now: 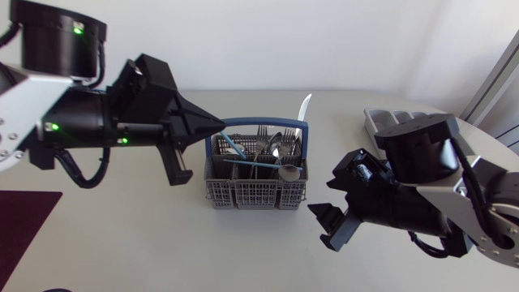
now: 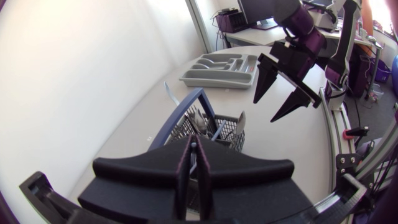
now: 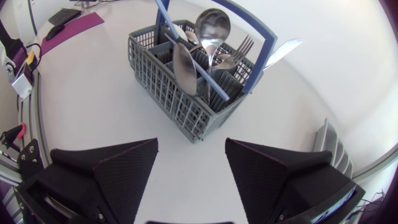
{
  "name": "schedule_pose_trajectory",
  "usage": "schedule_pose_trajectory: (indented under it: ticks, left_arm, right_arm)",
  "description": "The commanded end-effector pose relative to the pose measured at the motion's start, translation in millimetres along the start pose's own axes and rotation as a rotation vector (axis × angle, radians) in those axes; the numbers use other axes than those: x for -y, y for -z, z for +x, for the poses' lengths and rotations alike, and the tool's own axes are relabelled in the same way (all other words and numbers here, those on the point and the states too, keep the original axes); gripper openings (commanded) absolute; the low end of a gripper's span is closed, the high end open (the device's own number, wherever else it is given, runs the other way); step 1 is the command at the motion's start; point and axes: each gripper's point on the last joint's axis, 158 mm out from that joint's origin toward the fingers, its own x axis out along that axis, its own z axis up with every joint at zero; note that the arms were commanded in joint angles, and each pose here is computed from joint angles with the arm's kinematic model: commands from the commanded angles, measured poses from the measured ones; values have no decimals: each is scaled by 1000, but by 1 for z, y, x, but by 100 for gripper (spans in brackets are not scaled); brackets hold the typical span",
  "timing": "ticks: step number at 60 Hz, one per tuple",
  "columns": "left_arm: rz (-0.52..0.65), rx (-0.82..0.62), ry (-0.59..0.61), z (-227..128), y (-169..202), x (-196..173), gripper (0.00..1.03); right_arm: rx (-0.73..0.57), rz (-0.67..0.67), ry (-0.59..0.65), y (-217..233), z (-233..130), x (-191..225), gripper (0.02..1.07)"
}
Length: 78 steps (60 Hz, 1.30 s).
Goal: Sort the cutlery from the basket into the organizer compartments.
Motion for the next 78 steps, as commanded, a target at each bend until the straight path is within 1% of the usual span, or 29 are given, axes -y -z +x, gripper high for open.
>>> schedule_pose_trajectory:
  ticks: [1,12,17,29,34,40,49,59,67,74,78]
  left_arm:
    - [4,42,-28,-23,-25,-7,4]
    - [-4,42,-56,-57,-33,-7,4]
    - [-30,51,-56,-73,-41,-2,4]
    - [-88,101,-9,-83,-66,16,3]
    - [-115,114,37,-78,-75,27,3]
    - [-157,112,112,-60,-80,40,4]
    - [-208,109,219,-34,-87,55,3]
    - [-266,102,318,-7,-89,65,3]
    - [-298,111,380,2,-98,69,3]
    - [-325,114,405,7,-104,69,3]
    - [-340,114,420,8,-106,69,3]
  right_arm:
    - [37,-30,7,-18,-11,-1,82]
    - [70,-44,2,-35,-27,-6,82]
    - [104,-51,-6,-44,-39,-9,82]
    - [179,-59,-32,-61,-64,-15,82]
    - [215,-60,-51,-66,-76,-18,82]
    - [258,-62,-91,-74,-90,-24,82]
    - [284,-64,-125,-79,-97,-29,82]
    - [287,-67,-165,-80,-91,-36,82]
    - [280,-68,-168,-79,-82,-36,82]
    - [276,-54,-180,-78,-75,-32,81]
    - [276,-58,-187,-78,-71,-32,77]
